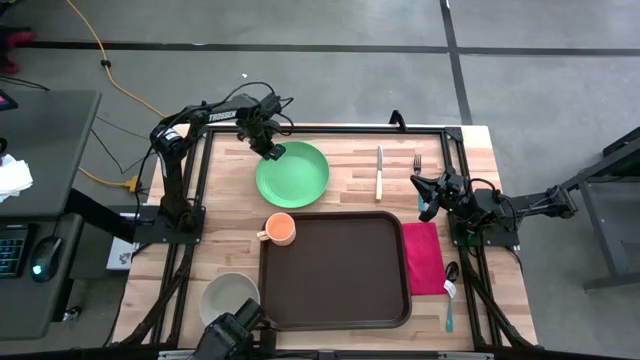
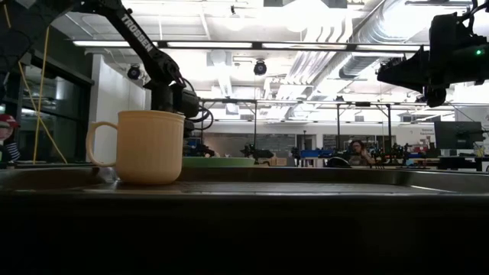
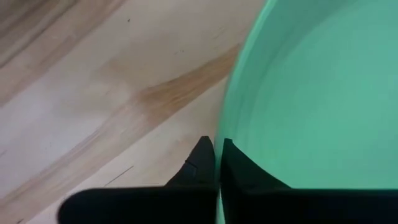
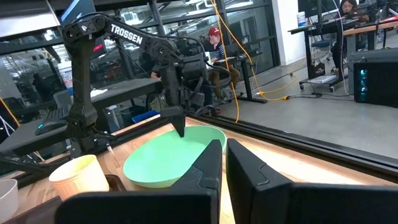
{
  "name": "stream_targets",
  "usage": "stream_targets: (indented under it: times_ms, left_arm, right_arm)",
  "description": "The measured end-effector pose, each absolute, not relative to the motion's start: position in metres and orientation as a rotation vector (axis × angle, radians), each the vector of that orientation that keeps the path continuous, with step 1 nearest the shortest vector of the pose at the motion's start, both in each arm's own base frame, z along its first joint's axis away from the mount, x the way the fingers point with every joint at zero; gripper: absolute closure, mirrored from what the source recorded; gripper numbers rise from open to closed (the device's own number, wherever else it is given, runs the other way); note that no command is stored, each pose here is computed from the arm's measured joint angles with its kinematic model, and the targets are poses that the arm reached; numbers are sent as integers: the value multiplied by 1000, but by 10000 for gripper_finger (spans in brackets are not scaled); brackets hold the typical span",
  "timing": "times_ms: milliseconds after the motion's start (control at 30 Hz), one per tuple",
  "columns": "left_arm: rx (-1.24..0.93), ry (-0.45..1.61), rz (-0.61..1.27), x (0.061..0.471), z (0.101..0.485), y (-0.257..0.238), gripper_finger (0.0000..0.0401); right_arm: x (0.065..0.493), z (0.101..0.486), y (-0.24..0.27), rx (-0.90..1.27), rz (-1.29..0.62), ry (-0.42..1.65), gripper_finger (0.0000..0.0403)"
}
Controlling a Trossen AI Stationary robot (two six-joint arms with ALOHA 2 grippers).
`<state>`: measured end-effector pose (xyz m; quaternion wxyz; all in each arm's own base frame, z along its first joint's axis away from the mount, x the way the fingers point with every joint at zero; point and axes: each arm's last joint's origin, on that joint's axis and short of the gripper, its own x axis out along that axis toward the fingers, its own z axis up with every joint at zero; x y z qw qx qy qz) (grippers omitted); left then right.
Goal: Set up tray
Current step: Put the green plate under the orange mug on the brown serving tray
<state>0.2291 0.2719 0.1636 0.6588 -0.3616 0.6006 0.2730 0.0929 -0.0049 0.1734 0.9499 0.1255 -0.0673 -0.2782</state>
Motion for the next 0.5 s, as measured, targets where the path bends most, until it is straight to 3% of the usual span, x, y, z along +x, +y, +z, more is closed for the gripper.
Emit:
stream_targets:
  times_ms: [500]
  left_arm:
    - [-743,1223,641,246,204,293,388]
  right_arm:
    - [93,173,-5,285,-564,-146,402]
